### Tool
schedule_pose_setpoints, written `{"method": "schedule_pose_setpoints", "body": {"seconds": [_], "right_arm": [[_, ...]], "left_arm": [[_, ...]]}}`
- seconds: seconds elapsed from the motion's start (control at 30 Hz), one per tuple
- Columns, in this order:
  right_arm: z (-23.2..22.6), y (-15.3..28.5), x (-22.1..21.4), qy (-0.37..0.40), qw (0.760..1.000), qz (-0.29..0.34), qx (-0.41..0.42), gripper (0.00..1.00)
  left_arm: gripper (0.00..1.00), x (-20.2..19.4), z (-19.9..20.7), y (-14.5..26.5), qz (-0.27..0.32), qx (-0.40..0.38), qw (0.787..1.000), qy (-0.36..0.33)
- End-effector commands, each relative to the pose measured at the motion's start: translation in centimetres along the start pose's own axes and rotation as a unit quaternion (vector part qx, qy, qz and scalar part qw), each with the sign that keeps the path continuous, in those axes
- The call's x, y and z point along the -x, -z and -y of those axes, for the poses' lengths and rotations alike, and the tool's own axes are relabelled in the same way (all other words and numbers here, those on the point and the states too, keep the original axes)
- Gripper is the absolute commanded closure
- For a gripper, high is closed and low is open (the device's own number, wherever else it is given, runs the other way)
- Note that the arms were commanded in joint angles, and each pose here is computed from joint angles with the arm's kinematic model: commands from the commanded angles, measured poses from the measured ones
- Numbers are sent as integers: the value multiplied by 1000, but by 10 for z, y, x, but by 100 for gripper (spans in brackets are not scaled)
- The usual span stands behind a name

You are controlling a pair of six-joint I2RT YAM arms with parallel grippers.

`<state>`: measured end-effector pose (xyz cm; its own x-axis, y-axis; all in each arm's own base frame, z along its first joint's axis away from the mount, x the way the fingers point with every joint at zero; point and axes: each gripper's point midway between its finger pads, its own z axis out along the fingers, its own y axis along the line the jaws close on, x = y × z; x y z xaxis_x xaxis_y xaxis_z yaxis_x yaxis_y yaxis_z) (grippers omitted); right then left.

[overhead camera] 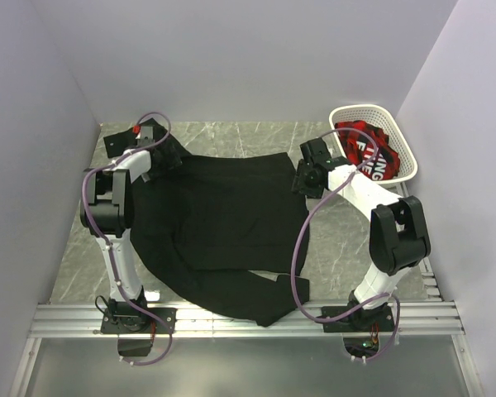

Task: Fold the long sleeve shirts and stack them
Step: Flatten the shirt out

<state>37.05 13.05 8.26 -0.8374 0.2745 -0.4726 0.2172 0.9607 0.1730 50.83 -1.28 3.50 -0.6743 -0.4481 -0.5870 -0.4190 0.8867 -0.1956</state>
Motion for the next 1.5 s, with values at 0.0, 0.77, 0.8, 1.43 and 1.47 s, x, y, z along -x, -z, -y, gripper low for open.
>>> {"method": "schedule_pose_setpoints", "body": {"seconds": [0.0, 0.77, 0.8, 1.43, 1.47], "right_arm": [[-39, 25, 35, -20, 996, 47, 79, 46], [-44, -57, -12, -57, 994, -53, 73, 44], [-40, -61, -10, -61, 995, -54, 66, 44], [-26, -23, 28, -62, 996, 7, 69, 32], [-31, -15, 20, -52, 996, 2, 74, 32]], "left_arm": [[1, 27, 15, 43, 18, -35, 999, 11], [1, -141, -81, 112, -97, 14, 988, 118], [1, -146, -87, 110, -109, 21, 986, 122], [1, -110, -105, 150, -63, 15, 988, 141], [1, -110, -101, 155, -62, 10, 989, 137]]}}
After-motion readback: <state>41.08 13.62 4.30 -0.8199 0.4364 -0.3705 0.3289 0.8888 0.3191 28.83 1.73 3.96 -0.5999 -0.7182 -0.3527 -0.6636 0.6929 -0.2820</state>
